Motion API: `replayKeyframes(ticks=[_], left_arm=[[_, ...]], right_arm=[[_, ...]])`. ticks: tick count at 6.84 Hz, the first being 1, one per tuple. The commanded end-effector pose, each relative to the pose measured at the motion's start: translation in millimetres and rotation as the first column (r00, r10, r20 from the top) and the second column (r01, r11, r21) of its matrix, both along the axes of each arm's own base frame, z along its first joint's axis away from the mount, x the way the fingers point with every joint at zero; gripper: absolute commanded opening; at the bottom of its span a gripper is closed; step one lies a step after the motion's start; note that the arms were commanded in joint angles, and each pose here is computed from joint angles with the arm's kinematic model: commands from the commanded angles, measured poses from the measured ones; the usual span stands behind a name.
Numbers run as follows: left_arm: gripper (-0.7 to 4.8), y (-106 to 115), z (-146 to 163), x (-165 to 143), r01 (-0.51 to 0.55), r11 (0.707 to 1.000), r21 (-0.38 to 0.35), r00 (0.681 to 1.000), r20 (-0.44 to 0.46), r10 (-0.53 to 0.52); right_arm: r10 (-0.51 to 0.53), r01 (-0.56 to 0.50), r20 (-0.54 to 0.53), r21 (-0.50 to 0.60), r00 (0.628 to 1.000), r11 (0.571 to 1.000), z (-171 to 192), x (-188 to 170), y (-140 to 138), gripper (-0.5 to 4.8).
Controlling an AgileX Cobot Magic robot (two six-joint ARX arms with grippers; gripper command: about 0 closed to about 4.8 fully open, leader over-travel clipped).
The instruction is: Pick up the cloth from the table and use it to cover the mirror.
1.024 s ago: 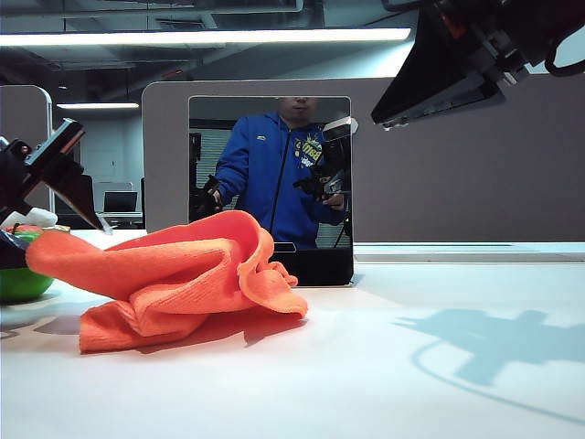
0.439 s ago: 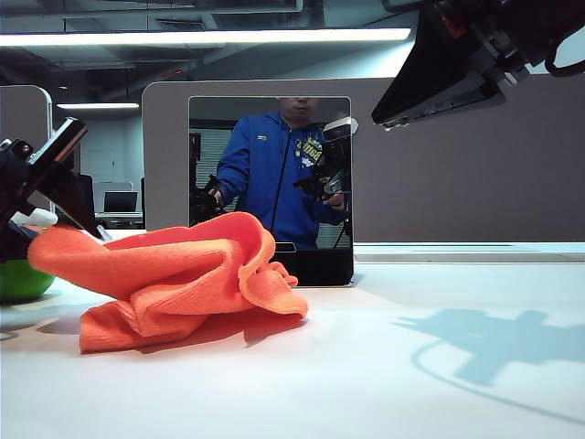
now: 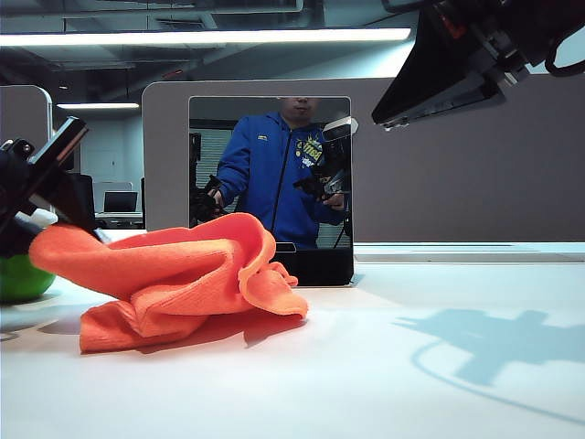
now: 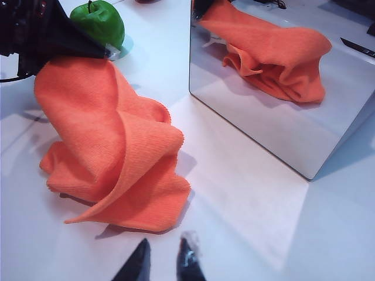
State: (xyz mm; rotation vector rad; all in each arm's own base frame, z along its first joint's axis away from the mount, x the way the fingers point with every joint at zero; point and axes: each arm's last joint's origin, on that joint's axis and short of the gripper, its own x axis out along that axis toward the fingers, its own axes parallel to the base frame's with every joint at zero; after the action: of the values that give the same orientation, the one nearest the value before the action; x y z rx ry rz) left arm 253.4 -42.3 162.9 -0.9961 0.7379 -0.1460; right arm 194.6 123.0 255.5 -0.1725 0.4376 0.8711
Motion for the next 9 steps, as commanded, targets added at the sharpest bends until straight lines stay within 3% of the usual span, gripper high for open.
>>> replayKeyframes(ticks=[1, 2, 3, 4, 5, 9], left_arm=[[-0.06, -1, 4, 2, 0.041, 0.998, 0.052, 0.997, 0.07, -0.045], [-0.06, -2, 13, 5, 0.086, 0.994, 0.062, 0.979, 0.182, -0.096], [-0.06, -3, 14, 6, 0.086, 0.994, 0.065, 0.974, 0.204, -0.098], [-0.06, -3, 19, 8, 0.103, 0.989, 0.101, 0.955, 0.269, -0.127], [-0.06, -3, 22, 9, 0.103, 0.988, 0.113, 0.94, 0.313, -0.134], [-0.06, -3, 25, 10, 0.113, 0.988, 0.108, 0.931, 0.335, -0.144]], right_arm=[[0.006, -0.006, -0.035, -0.003, 0.999, 1.0, -12, 12, 7, 0.68], [0.117, -0.083, -0.205, 0.169, 0.972, 0.982, -33, 29, 24, 2.26], [0.141, -0.093, -0.256, 0.19, 0.956, 0.977, -38, 31, 26, 2.27], [0.213, -0.125, -0.333, 0.268, 0.918, 0.955, -49, 37, 34, 2.45], [0.206, -0.103, -0.39, 0.269, 0.898, 0.958, -61, 51, 68, 2.58], [-0.005, 0.063, -0.475, 0.107, 0.88, 0.992, -66, 67, 75, 2.71]])
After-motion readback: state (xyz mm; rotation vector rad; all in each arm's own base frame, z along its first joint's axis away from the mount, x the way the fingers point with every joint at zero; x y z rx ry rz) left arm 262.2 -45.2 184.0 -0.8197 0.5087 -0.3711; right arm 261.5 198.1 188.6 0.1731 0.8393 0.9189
